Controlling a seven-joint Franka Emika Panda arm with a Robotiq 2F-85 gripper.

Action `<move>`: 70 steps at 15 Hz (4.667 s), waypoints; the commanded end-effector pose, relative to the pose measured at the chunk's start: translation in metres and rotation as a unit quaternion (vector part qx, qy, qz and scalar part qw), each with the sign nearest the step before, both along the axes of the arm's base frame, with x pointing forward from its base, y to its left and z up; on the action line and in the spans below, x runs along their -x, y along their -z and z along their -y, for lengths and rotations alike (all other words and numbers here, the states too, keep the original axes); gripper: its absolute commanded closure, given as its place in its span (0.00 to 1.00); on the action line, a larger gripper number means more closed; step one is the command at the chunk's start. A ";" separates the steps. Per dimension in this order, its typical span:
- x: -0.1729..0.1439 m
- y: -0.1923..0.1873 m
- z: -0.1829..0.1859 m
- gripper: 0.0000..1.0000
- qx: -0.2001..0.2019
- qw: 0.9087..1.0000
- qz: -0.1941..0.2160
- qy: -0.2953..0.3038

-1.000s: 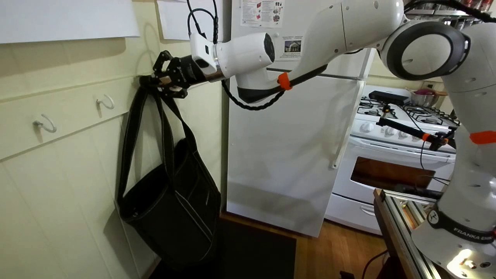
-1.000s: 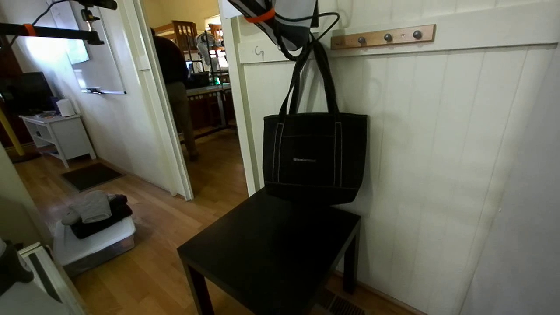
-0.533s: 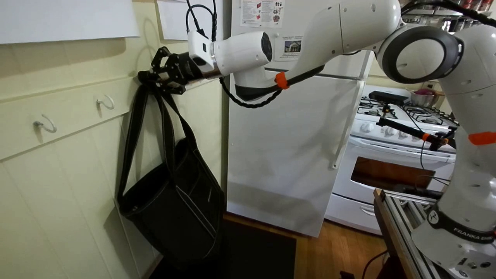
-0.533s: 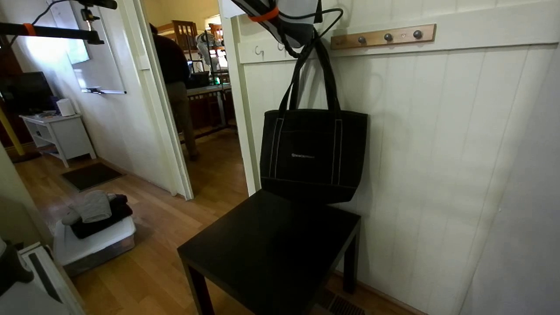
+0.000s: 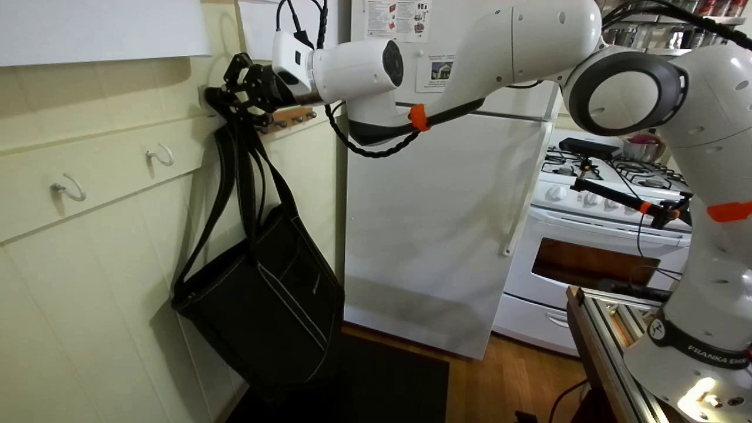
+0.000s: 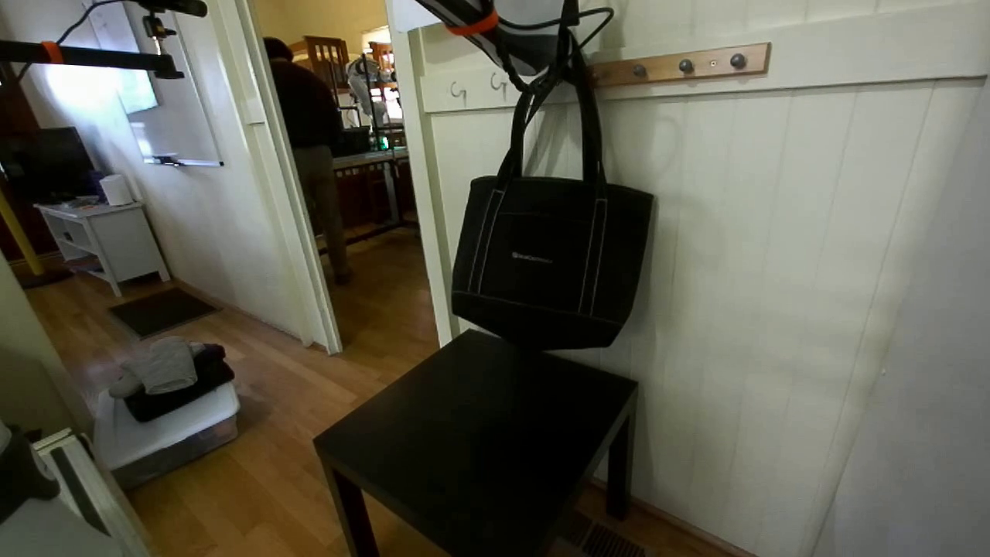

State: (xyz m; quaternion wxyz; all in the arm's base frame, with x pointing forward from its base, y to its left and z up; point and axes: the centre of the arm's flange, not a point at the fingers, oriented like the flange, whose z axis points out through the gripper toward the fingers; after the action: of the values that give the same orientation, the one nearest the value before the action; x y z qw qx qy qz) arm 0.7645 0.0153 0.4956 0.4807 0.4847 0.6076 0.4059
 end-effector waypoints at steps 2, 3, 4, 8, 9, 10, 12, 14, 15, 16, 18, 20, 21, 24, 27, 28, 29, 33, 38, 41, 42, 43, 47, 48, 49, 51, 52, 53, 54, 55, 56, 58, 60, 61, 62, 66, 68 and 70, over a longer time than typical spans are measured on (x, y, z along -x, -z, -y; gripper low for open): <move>-0.021 0.002 0.004 0.97 0.015 1.000 0.025 0.006; -0.023 0.004 0.003 0.97 0.016 1.000 0.022 0.003; -0.023 0.006 0.003 0.97 0.019 1.000 0.021 0.003; -0.024 0.012 0.000 0.97 0.023 1.000 0.007 -0.009; -0.023 0.013 -0.001 0.97 0.025 1.000 0.001 -0.015; -0.022 0.015 -0.002 0.97 0.027 0.999 -0.004 -0.018; -0.021 0.018 -0.004 0.97 0.027 0.999 -0.013 -0.027; -0.020 0.019 -0.004 0.97 0.027 0.999 -0.014 -0.031; -0.020 0.018 -0.004 0.97 0.025 0.999 -0.014 -0.034; -0.019 0.019 -0.004 0.97 0.026 0.999 -0.016 -0.037; -0.019 0.020 -0.005 0.97 0.030 0.999 -0.018 -0.038; -0.019 0.020 -0.005 0.64 0.032 0.999 -0.019 -0.037; -0.017 0.021 -0.006 0.57 0.033 0.998 -0.021 -0.038; -0.009 0.014 -0.007 0.38 0.032 0.998 -0.034 -0.037; 0.004 0.016 -0.010 0.17 0.030 0.996 -0.076 -0.042; 0.009 0.014 -0.011 0.15 0.031 0.995 -0.083 -0.044; 0.015 0.017 -0.011 0.10 0.030 0.994 -0.093 -0.043; 0.028 0.037 -0.011 0.00 0.033 0.991 -0.126 -0.043; 0.037 0.048 -0.017 0.00 0.027 0.988 -0.144 -0.048; 0.042 0.043 -0.019 0.00 0.023 0.989 -0.141 -0.048; 0.045 0.039 -0.021 0.00 0.021 0.989 -0.138 -0.049; 0.047 0.035 -0.023 0.00 0.023 0.990 -0.131 -0.052; 0.045 0.016 -0.025 0.00 0.032 0.993 -0.099 -0.063; 0.045 0.011 -0.025 0.00 0.036 0.993 -0.094 -0.066; 0.044 0.006 -0.026 0.00 0.041 0.993 -0.088 -0.067; 0.042 -0.004 -0.026 0.00 0.049 0.994 -0.075 -0.068; 0.040 -0.010 -0.027 0.00 0.055 0.994 -0.068 -0.070; 0.038 -0.014 -0.027 0.00 0.058 0.994 -0.063 -0.070; 0.036 -0.018 -0.026 0.00 0.064 0.994 -0.057 -0.072; 0.034 -0.023 -0.025 0.00 0.066 0.994 -0.051 -0.072; 0.034 -0.027 -0.024 0.00 0.071 0.994 -0.047 -0.075; 0.030 -0.034 -0.023 0.00 0.080 0.993 -0.038 -0.082; 0.027 -0.038 -0.023 0.00 0.090 0.991 -0.031 -0.095; 0.026 -0.040 -0.023 0.00 0.094 0.989 -0.028 -0.108; 0.025 -0.041 -0.023 0.00 0.099 0.988 -0.026 -0.118; 0.024 -0.045 -0.017 0.00 0.117 0.982 -0.012 -0.150; 0.022 -0.050 -0.010 0.00 0.128 0.980 -0.002 -0.152; 0.017 -0.055 -0.006 0.00 0.138 0.980 0.008 -0.145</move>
State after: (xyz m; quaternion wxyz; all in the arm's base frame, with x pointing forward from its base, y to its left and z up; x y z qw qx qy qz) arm 0.7059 0.0336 0.5018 0.4608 0.3523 0.7171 0.3865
